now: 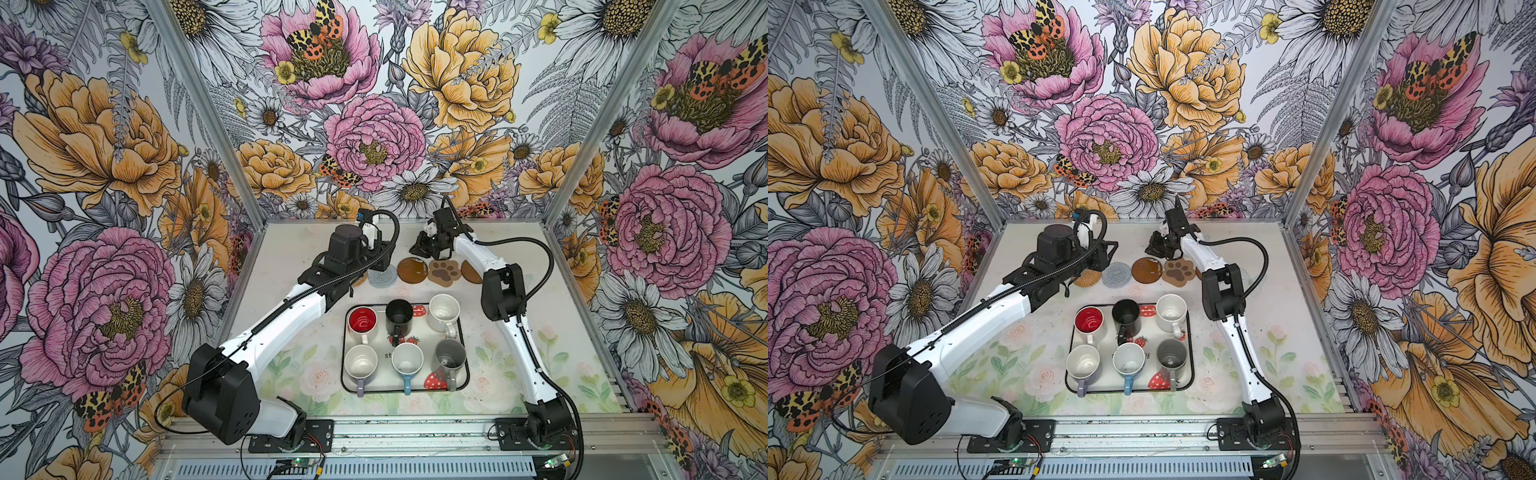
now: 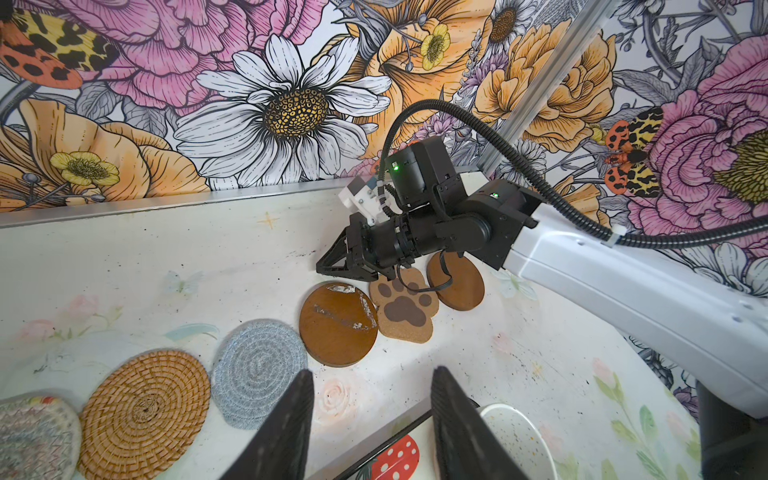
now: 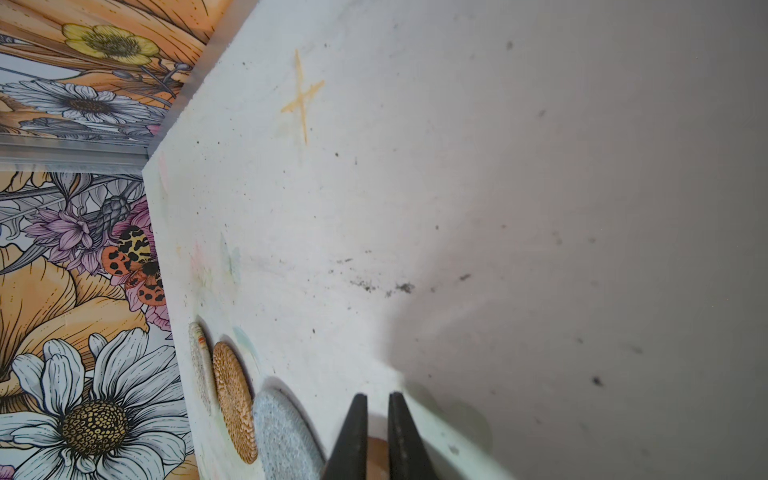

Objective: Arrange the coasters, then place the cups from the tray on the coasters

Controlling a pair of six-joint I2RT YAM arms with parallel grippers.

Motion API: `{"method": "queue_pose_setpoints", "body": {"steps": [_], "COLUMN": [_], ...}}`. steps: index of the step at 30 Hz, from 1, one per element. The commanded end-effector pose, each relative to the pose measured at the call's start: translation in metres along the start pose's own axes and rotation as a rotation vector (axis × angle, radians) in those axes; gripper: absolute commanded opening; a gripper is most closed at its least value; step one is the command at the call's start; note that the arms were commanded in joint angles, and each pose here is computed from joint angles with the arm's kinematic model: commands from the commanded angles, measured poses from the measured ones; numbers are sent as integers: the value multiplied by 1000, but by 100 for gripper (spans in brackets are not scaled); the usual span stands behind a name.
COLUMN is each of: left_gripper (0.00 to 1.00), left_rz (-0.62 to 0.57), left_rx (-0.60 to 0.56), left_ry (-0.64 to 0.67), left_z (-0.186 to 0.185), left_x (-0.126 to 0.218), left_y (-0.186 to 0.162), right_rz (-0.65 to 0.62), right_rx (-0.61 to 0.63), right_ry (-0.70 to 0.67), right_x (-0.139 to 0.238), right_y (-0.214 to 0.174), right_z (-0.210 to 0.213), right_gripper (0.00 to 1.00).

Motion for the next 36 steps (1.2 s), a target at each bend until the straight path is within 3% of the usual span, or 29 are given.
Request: {"method": "queue_pose_setpoints", "body": {"steps": [1,26,31,36], "left_gripper": [48,48,48,47], "left_rz": [-43,-48,-29,28], "left_rx": [8,11,15,73], "left_ry": [26,54,145,306], "left_z": [6,14,35,84], "left_x": [7,12,15,21], "left_y": [9,9,7,2], "right_rz": [34,65,46,7], "right_rx": [-6,5,5,24], "right_ry": [-7,-53,-36,35], "right_x": [-10,5,12,30], "right_y": [-12,-30,-22,-3], "right_z": [-6,-17,-11,16], "right_gripper": [13,13,13,15]}}
Point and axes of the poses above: each gripper's point midway between its finger pads, its own x axis back along the fingers, its own z axis along the line the jaws close on, y = z × x, the point moved 1 cm from there along x, back along the fingers, and after that the axes turned 5 degrees about -x, right-handed, at the moved point
